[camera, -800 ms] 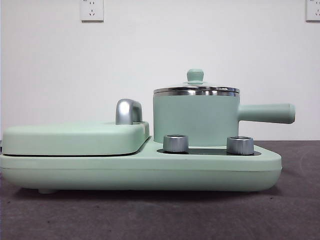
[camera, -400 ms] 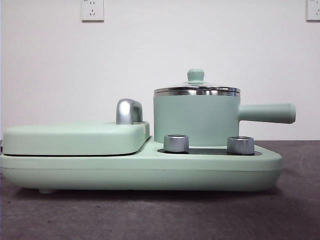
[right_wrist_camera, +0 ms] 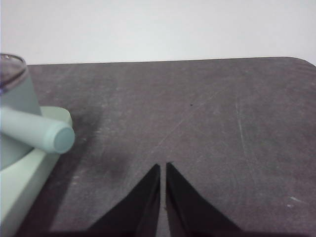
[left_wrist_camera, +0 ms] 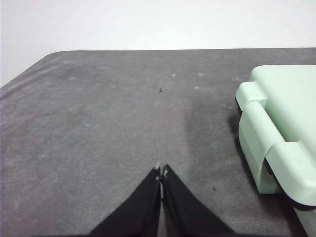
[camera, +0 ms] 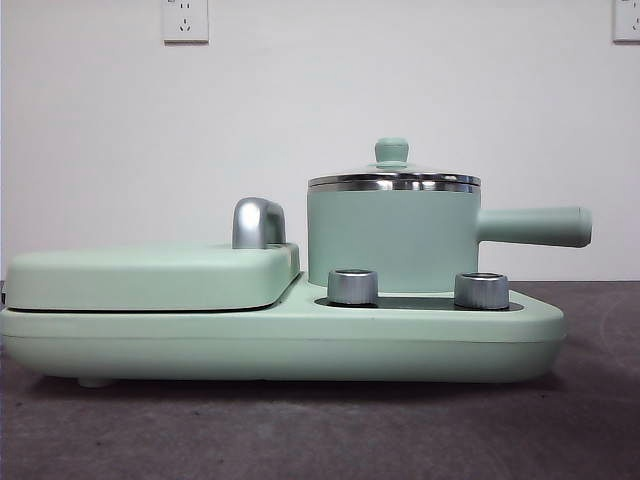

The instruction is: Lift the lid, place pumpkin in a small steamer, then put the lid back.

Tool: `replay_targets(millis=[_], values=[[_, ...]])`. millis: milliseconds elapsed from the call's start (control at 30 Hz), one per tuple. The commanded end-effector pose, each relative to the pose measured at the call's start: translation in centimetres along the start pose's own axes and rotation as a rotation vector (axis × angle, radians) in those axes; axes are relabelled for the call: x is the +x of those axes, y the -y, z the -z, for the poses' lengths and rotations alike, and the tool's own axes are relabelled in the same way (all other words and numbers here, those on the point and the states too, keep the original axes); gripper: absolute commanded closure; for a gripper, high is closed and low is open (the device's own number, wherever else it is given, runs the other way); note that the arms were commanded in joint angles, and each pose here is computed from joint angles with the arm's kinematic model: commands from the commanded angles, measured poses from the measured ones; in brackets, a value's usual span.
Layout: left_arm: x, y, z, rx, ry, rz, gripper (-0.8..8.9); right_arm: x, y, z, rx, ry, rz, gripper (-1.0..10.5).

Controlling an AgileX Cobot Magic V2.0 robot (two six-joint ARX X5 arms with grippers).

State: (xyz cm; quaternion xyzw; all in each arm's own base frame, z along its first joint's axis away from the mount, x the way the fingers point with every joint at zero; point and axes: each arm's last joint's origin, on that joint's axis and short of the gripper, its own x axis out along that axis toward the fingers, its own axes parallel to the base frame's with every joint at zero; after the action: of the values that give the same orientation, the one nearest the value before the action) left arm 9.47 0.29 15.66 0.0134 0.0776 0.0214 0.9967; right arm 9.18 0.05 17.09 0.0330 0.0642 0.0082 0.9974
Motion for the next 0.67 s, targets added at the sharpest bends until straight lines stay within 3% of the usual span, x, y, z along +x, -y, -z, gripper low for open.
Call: replay_targets(millis=[33,267,667], values=[[0.2,0.0,0.7,0.01,-0.024,0.002,8.07,0.4,0.1,1.0,-0.031,-0.007,0.006,9.3],[0.2,0.0,0.6,0.01,-0.022,0.001,8.07,0.7,0.2,2.0,-0.075,-0.043,0.03,9.3],[0.2,0.0,0.6,0.01,-0.022,0.001,8.07,0.7,0.3,2.0,-0.073,-0.037,0.029,9.3]])
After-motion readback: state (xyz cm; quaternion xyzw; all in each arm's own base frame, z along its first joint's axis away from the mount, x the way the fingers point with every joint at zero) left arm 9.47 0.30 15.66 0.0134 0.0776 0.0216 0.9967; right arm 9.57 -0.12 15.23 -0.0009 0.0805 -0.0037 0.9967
